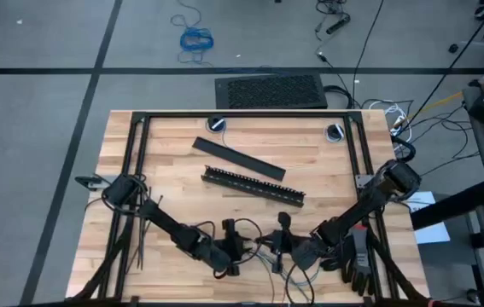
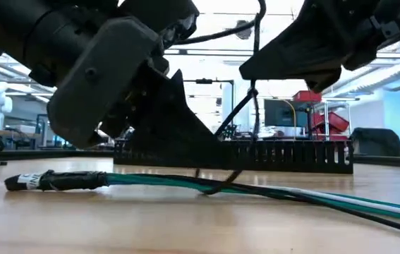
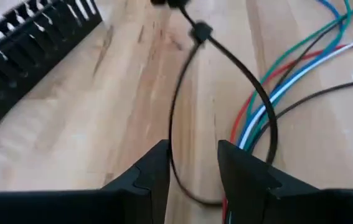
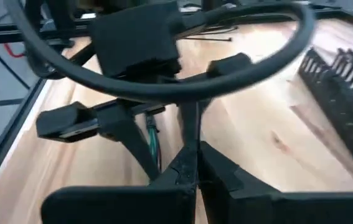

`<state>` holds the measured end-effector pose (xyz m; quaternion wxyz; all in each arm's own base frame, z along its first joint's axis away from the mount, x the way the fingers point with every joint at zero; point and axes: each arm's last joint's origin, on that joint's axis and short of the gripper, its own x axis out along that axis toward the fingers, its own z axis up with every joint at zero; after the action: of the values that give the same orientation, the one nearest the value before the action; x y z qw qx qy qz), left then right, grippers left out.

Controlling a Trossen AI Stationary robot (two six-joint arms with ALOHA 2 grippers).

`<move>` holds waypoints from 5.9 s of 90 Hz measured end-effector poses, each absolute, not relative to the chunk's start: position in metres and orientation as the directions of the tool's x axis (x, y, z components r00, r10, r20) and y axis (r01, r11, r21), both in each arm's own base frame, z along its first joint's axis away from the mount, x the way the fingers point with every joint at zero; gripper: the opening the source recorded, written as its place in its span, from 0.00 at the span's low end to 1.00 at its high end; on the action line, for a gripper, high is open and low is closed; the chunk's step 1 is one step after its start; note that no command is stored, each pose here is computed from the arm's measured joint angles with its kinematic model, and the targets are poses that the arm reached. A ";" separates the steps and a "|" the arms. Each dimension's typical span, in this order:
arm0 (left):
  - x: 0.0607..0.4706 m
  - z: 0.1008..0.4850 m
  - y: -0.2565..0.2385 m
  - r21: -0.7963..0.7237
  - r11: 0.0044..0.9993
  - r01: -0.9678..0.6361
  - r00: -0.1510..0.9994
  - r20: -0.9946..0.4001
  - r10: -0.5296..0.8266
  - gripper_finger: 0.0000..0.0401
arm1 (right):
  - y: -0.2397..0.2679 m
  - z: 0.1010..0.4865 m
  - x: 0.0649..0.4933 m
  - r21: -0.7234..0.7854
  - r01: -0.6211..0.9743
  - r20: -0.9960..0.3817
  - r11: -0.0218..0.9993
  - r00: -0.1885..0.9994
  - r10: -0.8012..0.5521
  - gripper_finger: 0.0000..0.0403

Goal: Ziptie cables
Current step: Wrap the cable wires with the black zip tie

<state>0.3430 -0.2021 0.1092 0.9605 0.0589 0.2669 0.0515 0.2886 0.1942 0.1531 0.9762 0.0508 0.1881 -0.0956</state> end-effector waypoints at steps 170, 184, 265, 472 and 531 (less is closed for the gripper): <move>0.357 0.134 -0.195 0.044 0.980 -0.192 0.922 -0.335 0.195 0.00 | 0.195 0.178 0.290 0.054 0.164 -0.264 0.985 0.954 -0.144 0.00; 0.358 0.128 -0.194 0.030 0.981 -0.193 0.919 -0.346 0.191 0.00 | 0.191 0.192 0.284 0.043 0.165 -0.261 0.985 0.954 -0.148 0.00; 0.357 0.121 -0.195 0.053 0.987 -0.152 0.915 -0.370 0.161 0.00 | 0.196 0.174 0.275 0.097 0.196 -0.395 0.976 0.907 -0.143 0.46; 0.333 0.139 -0.222 0.353 0.771 -0.529 0.787 -0.136 0.602 0.21 | 0.173 0.156 0.295 0.415 0.541 -0.261 0.731 0.841 -0.474 0.00; 0.353 0.121 -0.203 0.222 0.844 -0.489 0.820 -0.214 0.531 0.21 | 0.172 0.156 0.295 0.413 0.541 -0.263 0.732 0.841 -0.473 0.00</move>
<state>0.3528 -0.2028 0.1207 0.9506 0.0790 0.1347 0.2683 0.2955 0.1725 0.1560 0.9280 0.2432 0.0700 -0.2733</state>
